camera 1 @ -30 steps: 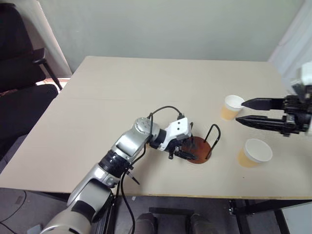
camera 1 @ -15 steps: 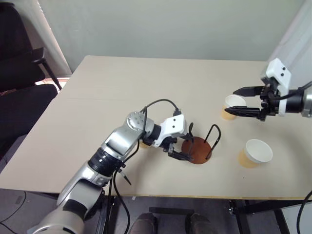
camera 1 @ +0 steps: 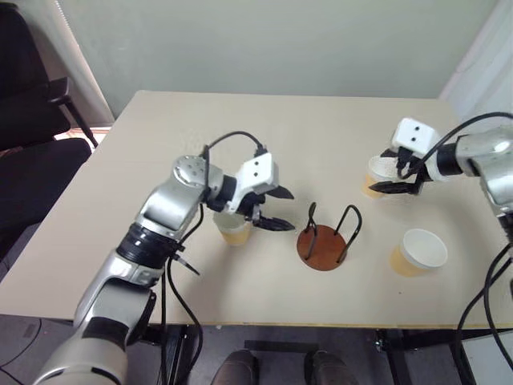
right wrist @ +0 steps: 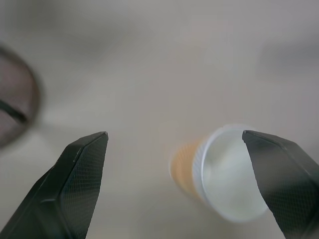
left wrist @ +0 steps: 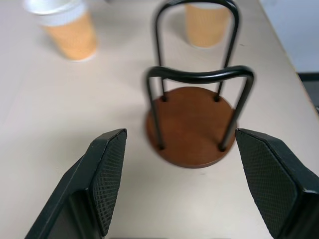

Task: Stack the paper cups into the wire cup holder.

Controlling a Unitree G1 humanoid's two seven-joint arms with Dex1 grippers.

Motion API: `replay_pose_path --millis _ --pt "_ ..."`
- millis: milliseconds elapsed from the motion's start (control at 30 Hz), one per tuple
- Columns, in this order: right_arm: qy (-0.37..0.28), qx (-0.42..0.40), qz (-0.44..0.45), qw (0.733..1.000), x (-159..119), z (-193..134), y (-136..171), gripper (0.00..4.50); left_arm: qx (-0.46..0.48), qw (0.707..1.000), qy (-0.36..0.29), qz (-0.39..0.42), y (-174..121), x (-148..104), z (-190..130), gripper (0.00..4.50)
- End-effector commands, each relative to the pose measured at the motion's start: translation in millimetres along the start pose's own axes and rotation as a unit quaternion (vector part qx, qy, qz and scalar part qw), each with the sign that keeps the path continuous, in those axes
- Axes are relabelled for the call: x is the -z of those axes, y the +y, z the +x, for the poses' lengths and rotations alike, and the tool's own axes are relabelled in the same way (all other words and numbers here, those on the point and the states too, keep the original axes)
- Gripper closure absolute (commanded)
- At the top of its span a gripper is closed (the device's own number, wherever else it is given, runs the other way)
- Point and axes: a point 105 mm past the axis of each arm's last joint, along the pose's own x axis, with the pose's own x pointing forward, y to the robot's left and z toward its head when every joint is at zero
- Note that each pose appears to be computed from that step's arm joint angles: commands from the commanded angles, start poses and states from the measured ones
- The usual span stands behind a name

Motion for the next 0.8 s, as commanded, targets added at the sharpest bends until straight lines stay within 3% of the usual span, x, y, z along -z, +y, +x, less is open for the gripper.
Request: replay_pose_path --millis 33,267,300,433,700,733,800 --pt "0.039 0.008 -0.029 0.999 8.9 -0.7 -10.9 0.01 -0.023 0.999 -0.031 0.007 7.6 -20.6 -11.2 0.77" --pt "0.069 0.007 -0.036 0.997 17.9 16.7 -18.7 0.01 -0.030 0.999 -0.031 0.001 4.4 -19.4 -12.8 0.77" --pt "0.071 0.006 -0.037 0.997 17.6 19.0 -19.0 0.18 -0.030 0.999 -0.031 0.000 3.9 -19.5 -12.5 0.77" --pt "0.072 0.005 -0.045 0.996 15.6 24.8 -20.9 1.27 -0.032 0.999 -0.030 -0.001 2.9 -18.9 -12.6 0.77" --pt "0.079 -0.004 -0.055 0.995 22.0 22.6 -19.3 4.26 -0.029 0.999 -0.027 -0.001 0.7 -16.7 -11.8 0.77" --pt "0.079 -0.004 -0.056 0.995 23.0 20.9 -19.4 4.47 -0.027 0.999 -0.028 -0.002 0.1 -16.7 -11.5 0.77" --pt "0.082 -0.005 -0.059 0.995 24.7 16.4 -20.1 4.47 -0.022 0.999 -0.027 -0.001 -1.5 -16.2 -11.5 0.77"
